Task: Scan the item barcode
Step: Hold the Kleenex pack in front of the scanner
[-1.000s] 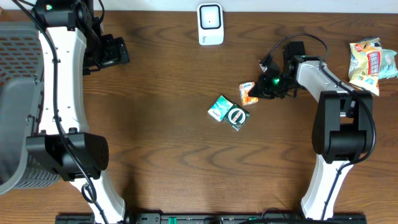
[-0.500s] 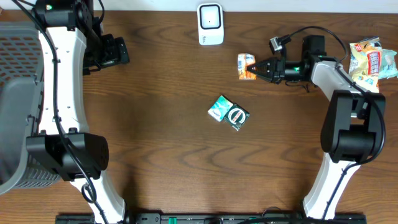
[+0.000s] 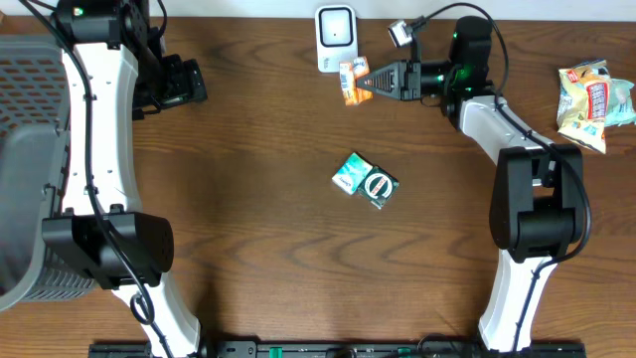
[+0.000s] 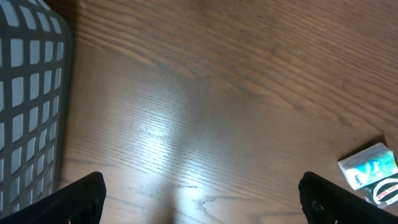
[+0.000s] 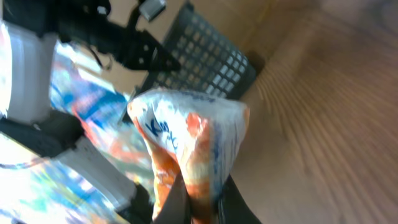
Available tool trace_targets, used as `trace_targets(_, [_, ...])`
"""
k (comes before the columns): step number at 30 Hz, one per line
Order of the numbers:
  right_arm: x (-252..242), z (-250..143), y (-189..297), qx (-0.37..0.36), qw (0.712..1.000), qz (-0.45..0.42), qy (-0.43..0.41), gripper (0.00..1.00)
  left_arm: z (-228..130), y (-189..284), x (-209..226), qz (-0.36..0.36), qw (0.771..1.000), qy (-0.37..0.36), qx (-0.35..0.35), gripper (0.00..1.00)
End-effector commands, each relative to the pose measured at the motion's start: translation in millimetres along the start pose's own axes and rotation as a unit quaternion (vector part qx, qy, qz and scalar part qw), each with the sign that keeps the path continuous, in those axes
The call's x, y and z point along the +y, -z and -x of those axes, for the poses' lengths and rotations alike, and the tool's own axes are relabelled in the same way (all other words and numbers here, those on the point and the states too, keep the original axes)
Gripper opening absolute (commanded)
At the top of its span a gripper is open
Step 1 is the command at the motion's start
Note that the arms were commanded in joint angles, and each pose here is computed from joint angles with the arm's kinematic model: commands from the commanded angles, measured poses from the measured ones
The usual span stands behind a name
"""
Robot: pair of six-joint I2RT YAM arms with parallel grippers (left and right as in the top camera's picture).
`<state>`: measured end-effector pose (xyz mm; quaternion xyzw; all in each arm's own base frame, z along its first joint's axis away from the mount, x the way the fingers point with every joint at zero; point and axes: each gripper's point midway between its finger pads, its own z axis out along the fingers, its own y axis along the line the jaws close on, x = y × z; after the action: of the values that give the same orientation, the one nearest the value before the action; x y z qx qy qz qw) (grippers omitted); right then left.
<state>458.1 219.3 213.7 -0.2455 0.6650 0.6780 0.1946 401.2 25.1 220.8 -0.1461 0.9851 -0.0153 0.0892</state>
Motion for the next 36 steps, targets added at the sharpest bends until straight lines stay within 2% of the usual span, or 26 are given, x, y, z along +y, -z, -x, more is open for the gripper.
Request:
trace_targets(1, [15.1,7.5,-1.9,0.009,0.997,0.008,-0.082,0.01,0.8,-1.3,3.0,0.005,1.0,-0.001,0.001,0.98])
trace_targets(15, [9.1,16.0,27.1,-0.018,0.996,-0.008,-0.088,0.01,0.7,-1.3,3.0,0.005,1.0,-0.001,0.002,0.98])
trace_targets(32, [11.0,13.5,17.8,-0.009,0.996,-0.003,-0.083,0.01,0.7,-1.3,3.0,0.005,1.0,-0.001,0.002,0.98])
trace_targets(36, [12.3,11.7,8.0,-0.003,0.999,0.0,-0.053,0.01,0.8,-1.3,3.0,0.005,1.0,-0.001,0.001,0.98])
